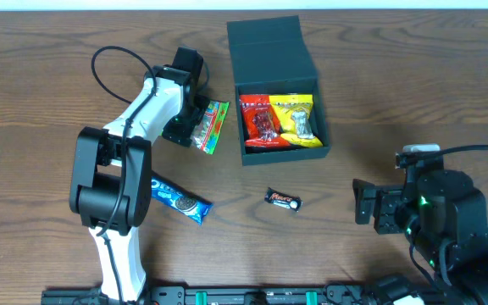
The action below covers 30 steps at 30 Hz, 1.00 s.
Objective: Pack container
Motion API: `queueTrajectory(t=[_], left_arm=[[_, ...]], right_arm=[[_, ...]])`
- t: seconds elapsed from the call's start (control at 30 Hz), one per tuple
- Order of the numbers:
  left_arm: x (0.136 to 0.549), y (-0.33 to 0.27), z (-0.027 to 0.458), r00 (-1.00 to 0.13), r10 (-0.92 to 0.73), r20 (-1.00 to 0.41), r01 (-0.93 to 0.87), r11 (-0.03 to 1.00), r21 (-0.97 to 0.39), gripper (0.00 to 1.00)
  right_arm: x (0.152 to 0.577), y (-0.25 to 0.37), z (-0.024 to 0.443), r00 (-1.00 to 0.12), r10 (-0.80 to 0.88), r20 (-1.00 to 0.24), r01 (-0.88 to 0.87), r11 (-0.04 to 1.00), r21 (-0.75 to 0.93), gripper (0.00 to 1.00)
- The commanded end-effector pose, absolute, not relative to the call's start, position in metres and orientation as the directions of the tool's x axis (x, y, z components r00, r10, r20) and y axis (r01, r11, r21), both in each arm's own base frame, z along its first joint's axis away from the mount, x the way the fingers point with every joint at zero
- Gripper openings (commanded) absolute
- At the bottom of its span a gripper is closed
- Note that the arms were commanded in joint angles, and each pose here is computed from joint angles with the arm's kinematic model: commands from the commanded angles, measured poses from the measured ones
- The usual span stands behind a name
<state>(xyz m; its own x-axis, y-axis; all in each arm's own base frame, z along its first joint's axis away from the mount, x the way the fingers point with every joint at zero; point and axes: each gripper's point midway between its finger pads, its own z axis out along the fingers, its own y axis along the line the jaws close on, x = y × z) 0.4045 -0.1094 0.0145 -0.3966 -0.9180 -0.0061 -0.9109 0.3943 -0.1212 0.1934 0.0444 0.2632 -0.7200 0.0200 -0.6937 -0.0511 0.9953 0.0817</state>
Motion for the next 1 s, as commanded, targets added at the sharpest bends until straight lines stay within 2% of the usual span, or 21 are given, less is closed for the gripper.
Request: queueTrajectory(t=[0.0,0.1,0.27,0.33,0.4,0.5,0.67,0.97], left_arm=[[0.404,-0.106,0.006,-0.402,-0.915,-0.028,-0.911,0.403,-0.089,0.78],[0.402,-0.105,0.005,-0.402,-0.915,-0.026,-0.912,0.403,-0.080,0.75],[0.400,-0.105,0.005,-0.402,-0.915,-0.025,-0.912,0.403,-0.075,0.50],[0.400,-0.105,0.005,-0.403,-0.915,-0.023,-0.912,0.403,-0.072,0.43],[0.399,-0.105,0.005,-0.403,-0.915,-0.023,-0.912,0.403,-0.071,0.41],[0.398,-0.105,0.005,-0.403,-0.915,-0.020,-0.913,0.403,-0.064,0.30],[0.391,-0.103,0.005,-0.404,-0.915,-0.017,-0.914,0.404,-0.034,0.06],[0.387,-0.096,0.010,-0.448,-0.893,-0.047,-0.893,0.449,-0.012,0.06]], right_arm=[[0.193,0.043,0.264,-0.717,0.028,-0.697,-0.041,0.996,0.082,0.99],[0.193,0.043,0.264,-0.717,0.028,-0.697,-0.041,0.996,0.082,0.99],[0.193,0.043,0.264,-0.717,0.028,-0.697,-0.041,0.996,0.082,0.99],[0.193,0.043,0.264,-0.717,0.028,-0.697,-0.041,0.996,0.082,0.99],[0.193,0.043,0.264,-0.717,0.028,-0.697,-0.041,0.996,0.082,0.99],[0.193,0.043,0.264,-0.717,0.028,-0.697,-0.041,0.996,0.082,0.99],[0.193,0.043,0.264,-0.717,0.028,-0.697,-0.041,0.996,0.082,0.99],[0.193,0.043,0.264,-0.717,0.028,-0.697,-0.041,0.996,0.082,0.99]])
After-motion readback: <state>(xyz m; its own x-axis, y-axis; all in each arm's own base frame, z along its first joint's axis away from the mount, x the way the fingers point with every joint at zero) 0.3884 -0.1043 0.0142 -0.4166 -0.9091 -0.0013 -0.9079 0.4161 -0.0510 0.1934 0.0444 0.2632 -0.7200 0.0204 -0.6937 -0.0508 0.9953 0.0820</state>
